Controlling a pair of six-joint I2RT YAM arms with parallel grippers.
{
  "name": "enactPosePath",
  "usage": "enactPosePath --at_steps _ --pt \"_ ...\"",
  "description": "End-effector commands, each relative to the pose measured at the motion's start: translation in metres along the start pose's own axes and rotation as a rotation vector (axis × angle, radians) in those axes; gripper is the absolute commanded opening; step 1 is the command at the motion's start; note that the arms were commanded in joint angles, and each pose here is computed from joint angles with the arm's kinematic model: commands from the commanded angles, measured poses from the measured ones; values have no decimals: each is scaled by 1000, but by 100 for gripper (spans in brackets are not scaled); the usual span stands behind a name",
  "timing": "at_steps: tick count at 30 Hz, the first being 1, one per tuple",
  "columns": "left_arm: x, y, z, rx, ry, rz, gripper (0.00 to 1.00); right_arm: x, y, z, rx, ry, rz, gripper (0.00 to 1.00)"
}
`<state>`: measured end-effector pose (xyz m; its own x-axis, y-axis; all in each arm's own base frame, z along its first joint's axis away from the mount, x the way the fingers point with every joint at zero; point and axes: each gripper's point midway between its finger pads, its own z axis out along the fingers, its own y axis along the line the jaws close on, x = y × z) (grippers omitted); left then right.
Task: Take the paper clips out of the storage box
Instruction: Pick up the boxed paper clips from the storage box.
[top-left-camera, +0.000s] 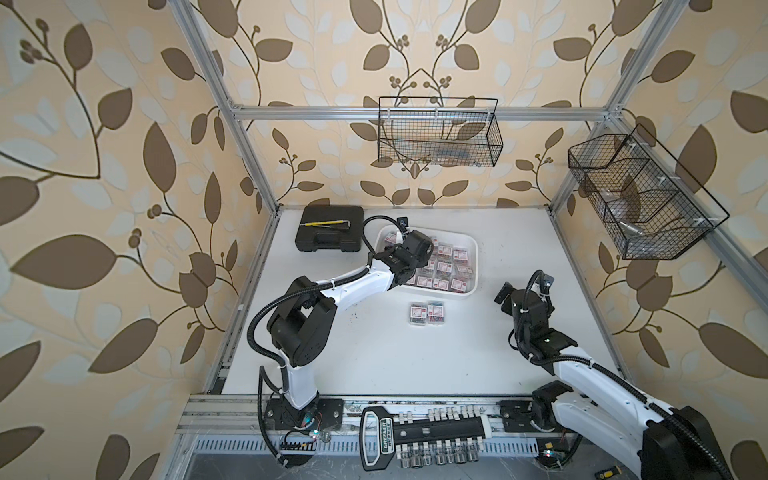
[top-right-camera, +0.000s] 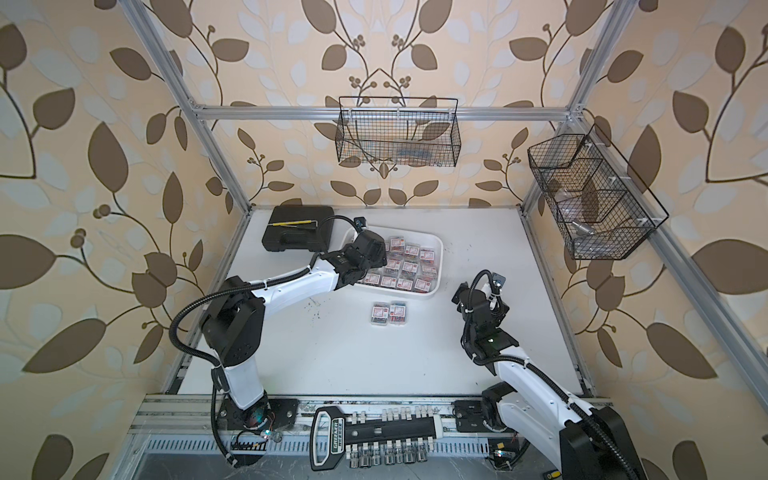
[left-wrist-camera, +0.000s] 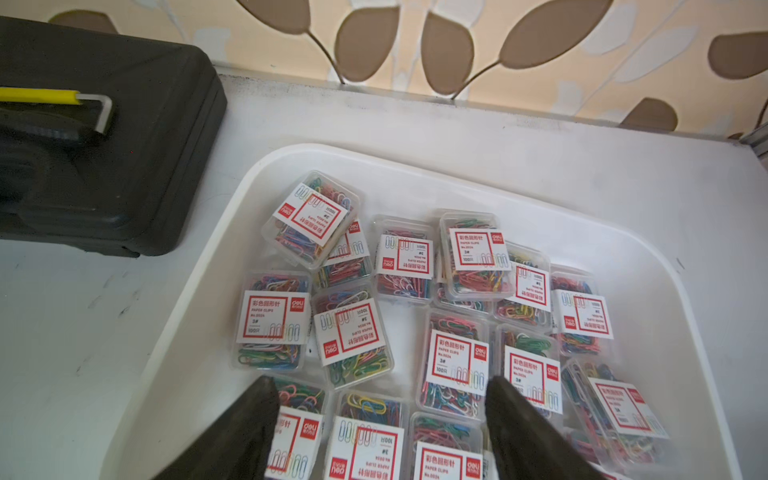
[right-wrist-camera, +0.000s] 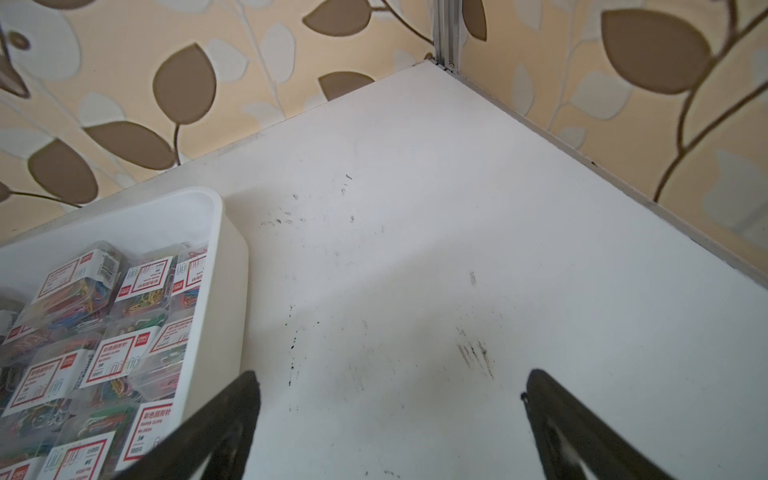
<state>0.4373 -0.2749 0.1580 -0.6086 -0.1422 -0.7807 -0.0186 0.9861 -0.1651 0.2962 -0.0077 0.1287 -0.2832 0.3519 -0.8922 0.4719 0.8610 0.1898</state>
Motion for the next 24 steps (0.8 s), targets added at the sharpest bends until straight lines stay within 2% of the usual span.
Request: enactPosePath --at_steps 1,7,13,16,24 --pt "-4 -13 3 7 29 69 80 -14 5 -2 10 -39 -1 100" --pt "2 -21 33 14 113 107 81 -14 7 -2 12 -42 -12 100" --pt "7 -17 68 -45 182 155 80 -14 10 -4 10 -48 -24 100" --pt "10 -16 82 -54 186 173 83 -14 13 -4 9 -47 -35 100" --pt "21 -47 102 104 207 232 86 -14 15 -4 12 -49 -49 100"
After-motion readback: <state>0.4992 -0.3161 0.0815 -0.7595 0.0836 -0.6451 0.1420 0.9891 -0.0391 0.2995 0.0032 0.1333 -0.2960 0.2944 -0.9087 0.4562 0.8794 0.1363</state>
